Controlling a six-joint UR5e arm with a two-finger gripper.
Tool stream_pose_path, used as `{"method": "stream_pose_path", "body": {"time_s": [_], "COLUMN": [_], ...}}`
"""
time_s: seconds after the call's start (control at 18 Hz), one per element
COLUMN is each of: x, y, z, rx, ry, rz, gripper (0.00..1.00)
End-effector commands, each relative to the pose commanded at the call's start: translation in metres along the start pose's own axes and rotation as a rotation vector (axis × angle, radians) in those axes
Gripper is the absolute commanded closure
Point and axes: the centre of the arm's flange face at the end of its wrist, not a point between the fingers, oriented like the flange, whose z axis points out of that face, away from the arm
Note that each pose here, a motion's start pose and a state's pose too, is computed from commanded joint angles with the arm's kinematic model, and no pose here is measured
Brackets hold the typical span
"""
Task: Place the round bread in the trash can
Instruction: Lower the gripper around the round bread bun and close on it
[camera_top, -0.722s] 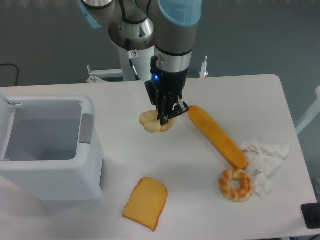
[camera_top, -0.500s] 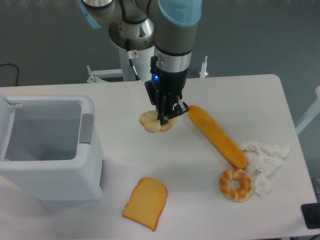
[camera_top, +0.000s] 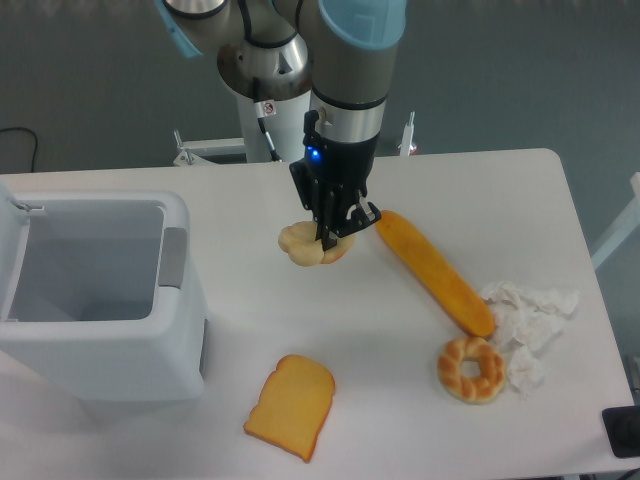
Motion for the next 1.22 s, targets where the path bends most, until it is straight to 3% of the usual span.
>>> {"method": "stream_pose_path", "body": {"time_s": [0.39, 0.83, 1.22], "x": [-0.002, -0.005, -0.005], "y": [0.001, -0.012, -0.015], "z": [-0.002, -0.017, -0.01], "rx": [0.003, 0.068, 0.072], "ry": [-0.003, -0.011, 0.0], "rz": [-0.025, -0.154, -0.128], "gripper": [1.0, 1.0, 1.0]}}
